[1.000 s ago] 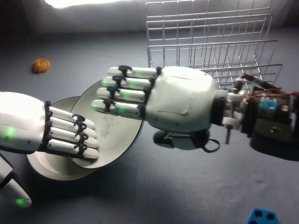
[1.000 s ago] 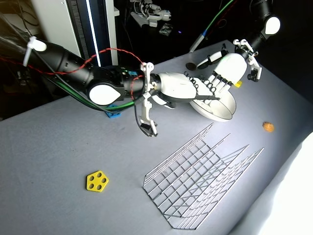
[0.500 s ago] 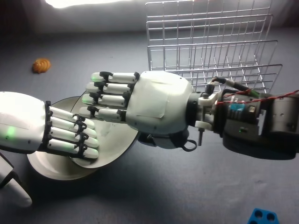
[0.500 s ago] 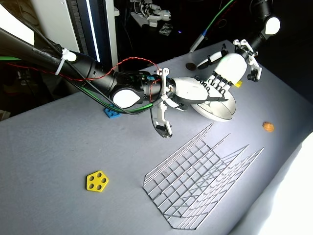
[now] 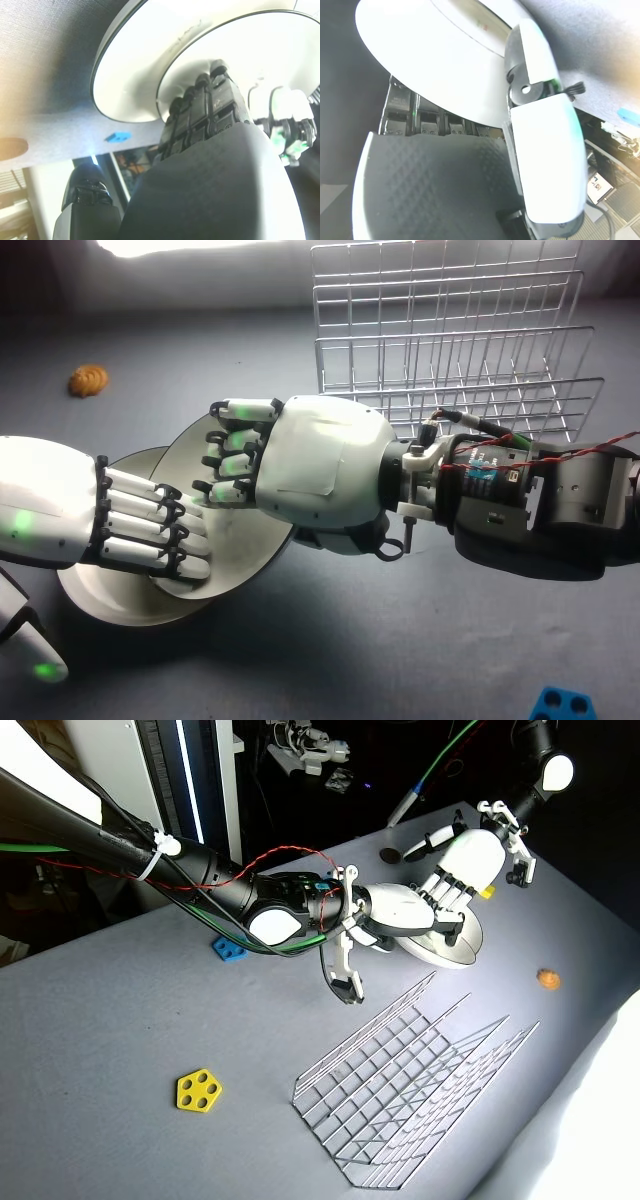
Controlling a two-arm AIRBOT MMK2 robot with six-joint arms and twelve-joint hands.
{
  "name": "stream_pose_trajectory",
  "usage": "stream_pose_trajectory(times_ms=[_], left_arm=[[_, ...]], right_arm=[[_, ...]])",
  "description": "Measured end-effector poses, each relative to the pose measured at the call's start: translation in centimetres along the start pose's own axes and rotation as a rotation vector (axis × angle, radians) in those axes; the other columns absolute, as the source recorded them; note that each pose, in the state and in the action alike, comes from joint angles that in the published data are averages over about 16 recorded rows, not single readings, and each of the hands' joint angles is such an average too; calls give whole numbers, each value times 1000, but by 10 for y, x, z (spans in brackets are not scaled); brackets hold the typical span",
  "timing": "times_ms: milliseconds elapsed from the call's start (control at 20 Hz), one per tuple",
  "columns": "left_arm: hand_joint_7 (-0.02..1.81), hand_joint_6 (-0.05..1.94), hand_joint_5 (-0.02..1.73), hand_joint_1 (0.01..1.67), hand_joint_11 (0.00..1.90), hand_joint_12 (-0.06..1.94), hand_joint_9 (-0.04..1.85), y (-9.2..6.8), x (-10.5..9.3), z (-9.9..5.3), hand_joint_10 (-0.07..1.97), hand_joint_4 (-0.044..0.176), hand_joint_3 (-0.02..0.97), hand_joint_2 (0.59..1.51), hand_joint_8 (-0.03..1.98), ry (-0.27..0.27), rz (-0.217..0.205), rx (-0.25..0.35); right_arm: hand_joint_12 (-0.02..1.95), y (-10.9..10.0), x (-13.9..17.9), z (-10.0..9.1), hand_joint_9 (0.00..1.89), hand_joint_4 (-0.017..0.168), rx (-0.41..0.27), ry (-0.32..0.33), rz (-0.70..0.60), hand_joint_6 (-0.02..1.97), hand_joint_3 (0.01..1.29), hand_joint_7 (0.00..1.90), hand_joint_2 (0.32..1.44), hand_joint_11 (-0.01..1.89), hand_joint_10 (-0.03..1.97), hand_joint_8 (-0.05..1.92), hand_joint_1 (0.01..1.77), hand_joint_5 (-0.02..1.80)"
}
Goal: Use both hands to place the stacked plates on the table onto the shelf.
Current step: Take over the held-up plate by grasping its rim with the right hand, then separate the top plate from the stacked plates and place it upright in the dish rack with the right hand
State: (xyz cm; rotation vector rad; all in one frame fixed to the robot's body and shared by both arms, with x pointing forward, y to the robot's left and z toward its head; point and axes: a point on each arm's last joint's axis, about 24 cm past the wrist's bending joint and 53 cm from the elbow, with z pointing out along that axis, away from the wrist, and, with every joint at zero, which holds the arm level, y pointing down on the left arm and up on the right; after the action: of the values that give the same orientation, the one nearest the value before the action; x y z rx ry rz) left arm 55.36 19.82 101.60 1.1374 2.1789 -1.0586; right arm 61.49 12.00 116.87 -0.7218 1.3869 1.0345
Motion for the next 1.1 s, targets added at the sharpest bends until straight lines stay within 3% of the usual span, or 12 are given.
stream_pose_trajectory(times_ms=[300, 650, 850, 1100], left_arm=[[-7, -11, -7, 16, 18, 10, 9, 0, -2, -1, 0, -2, 5, 1093, -14, -5, -6, -1], [4, 0, 2, 16, 18, 11, 16, 5, -23, -11, 5, -2, 5, 1097, -10, -59, -30, -17], [11, 7, 10, 16, 19, 11, 17, 6, -39, -24, 6, -2, 5, 1099, -7, -99, -52, -34], [21, 15, 19, 16, 20, 11, 21, 6, -57, -48, 6, -3, 6, 1103, -4, -148, -73, -66]], right_arm=[[1411, -2, -5, 0, 572, 3, 2, -22, 5, 559, 13, 642, 1133, 295, 730, 409, 1123, 587], [1418, -2, -14, -2, 713, 7, -1, -55, 14, 1029, 12, 734, 1087, 543, 1200, 831, 1168, 672], [1399, 0, -18, -4, 747, 8, -5, -66, 21, 1143, 11, 754, 1065, 602, 1344, 972, 1198, 694], [1391, 4, -27, -9, 766, 6, -4, -77, 48, 1161, 11, 791, 1061, 596, 1323, 1001, 1225, 725]])
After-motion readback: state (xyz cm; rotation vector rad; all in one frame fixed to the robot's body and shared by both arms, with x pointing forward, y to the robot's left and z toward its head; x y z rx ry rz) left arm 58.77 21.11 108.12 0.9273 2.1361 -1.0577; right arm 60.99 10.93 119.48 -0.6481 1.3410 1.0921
